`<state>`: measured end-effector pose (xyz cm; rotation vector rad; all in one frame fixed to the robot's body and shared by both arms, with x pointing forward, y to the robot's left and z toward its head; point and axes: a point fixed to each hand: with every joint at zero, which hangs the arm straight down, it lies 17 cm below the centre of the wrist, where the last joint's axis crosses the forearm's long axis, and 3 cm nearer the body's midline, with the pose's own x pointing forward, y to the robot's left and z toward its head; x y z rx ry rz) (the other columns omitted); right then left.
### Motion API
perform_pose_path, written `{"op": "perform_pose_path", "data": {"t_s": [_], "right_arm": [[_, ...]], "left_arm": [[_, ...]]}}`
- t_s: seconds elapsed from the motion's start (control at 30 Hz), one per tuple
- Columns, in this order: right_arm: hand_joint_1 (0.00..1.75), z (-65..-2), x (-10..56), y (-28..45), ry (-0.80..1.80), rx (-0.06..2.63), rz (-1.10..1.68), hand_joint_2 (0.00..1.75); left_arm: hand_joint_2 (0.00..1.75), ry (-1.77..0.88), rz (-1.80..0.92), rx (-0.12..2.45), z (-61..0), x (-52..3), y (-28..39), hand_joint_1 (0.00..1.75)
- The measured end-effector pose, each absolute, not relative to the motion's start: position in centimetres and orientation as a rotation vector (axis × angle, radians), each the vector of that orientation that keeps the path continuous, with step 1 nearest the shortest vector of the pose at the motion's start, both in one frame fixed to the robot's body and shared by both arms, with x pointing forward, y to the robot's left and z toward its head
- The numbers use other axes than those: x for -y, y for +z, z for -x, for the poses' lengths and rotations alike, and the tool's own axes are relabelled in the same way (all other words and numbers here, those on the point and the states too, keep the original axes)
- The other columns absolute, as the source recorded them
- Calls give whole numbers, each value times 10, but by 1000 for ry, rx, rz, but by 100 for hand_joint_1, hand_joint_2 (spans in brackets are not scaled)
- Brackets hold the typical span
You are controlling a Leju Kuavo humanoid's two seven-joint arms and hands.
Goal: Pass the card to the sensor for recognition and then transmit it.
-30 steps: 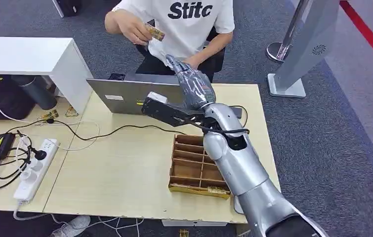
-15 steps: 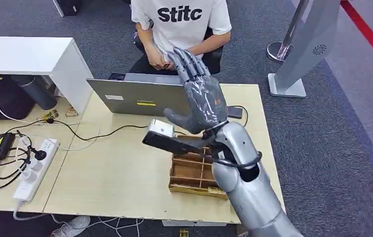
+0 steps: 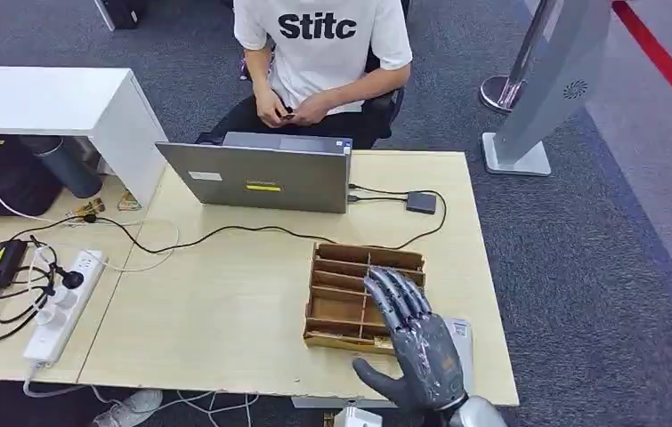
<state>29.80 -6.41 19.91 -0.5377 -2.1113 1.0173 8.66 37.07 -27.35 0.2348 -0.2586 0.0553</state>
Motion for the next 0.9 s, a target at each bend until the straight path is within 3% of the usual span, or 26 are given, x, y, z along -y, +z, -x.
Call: {"op": "perform_pose_path", "data": {"t_s": [0.2,0.53,0.9], "right_arm": [[0,-295,67,179,1044,2046,499,175],[0,-322,83,94,1265,1690,734,175],[0,-324,75,81,1261,1650,719,175]], "left_arm": [[175,59,-235,258,-86,-371,-274,0],[175,45,-235,258,-87,-370,-274,0],[175,45,-235,257,-86,-370,-274,0]]}}
